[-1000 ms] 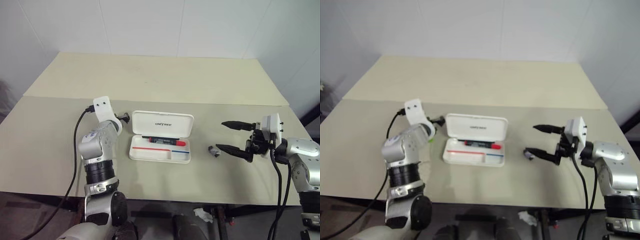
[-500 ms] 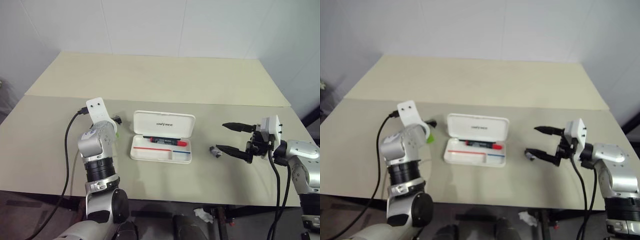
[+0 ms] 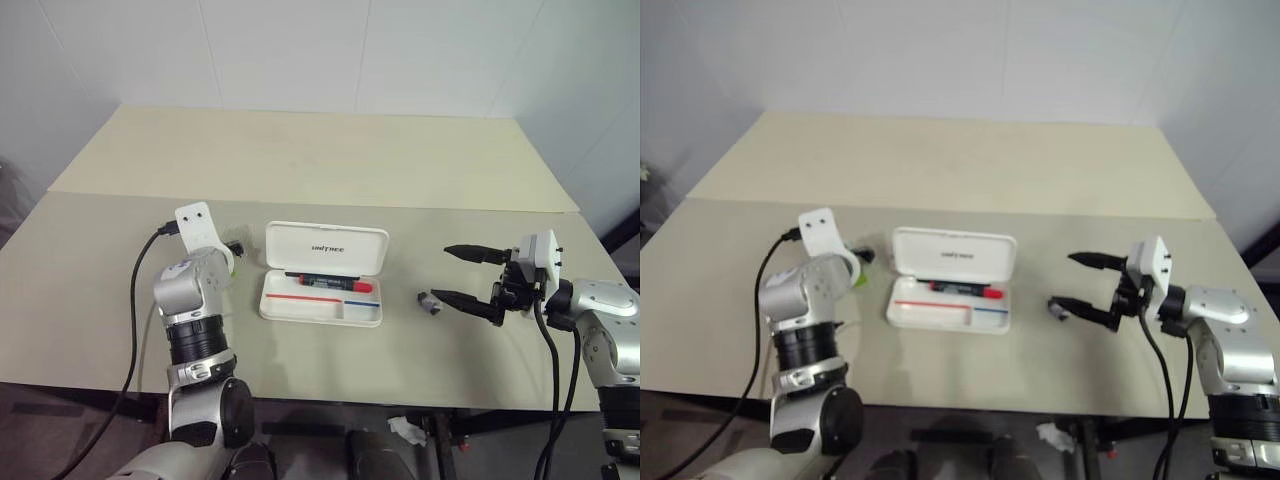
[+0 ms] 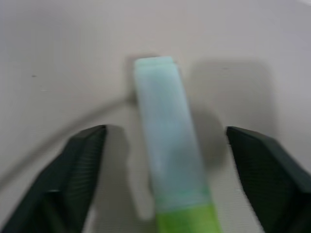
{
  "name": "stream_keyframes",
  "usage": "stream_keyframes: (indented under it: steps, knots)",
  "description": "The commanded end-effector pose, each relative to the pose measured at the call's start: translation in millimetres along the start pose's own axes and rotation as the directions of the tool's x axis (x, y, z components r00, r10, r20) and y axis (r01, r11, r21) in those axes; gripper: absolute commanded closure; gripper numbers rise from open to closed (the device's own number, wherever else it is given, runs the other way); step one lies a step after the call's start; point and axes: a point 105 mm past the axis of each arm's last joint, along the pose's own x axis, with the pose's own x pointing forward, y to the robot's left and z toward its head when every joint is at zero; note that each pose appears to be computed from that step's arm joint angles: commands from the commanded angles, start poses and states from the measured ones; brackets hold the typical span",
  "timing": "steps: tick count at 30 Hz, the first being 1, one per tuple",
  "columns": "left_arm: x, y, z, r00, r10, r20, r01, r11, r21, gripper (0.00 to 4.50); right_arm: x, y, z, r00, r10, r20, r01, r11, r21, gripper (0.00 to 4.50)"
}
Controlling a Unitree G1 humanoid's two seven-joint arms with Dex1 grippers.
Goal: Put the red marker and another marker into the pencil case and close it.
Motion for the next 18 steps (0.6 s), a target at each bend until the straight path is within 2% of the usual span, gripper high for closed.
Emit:
stream_keyframes:
  steps: [1, 6, 7, 13, 18]
  knots:
    - [2, -4, -8, 0.998, -0.016, -0.053, 0.016, 1.000, 0.000, 1.63, 1, 0, 12, 1.000, -0.002, 0.029, 0.004, 0.999, -0.052, 0.00]
    - [4, -5, -7, 0.998, -0.018, -0.059, 0.019, 1.000, 0.010, 3.22, 0, 0, 12, 1.000, -0.010, 0.029, 0.012, 0.999, -0.052, 0.00]
    - [4, -5, -7, 0.998, -0.018, -0.059, 0.019, 1.000, 0.011, 3.40, 0, 0, 12, 0.999, -0.012, 0.029, 0.013, 0.999, -0.052, 0.00]
    - [1, -7, 21, 0.997, -0.055, 0.044, 0.054, 0.998, 0.026, 3.39, 0, -2, 13, 0.999, -0.021, 0.030, 0.022, 0.998, -0.058, 0.00]
    - [-9, -17, 65, 0.957, -0.213, 0.196, 0.181, 0.969, 0.171, 3.39, 0, -4, 14, 0.999, -0.022, 0.031, 0.024, 0.998, -0.063, 0.00]
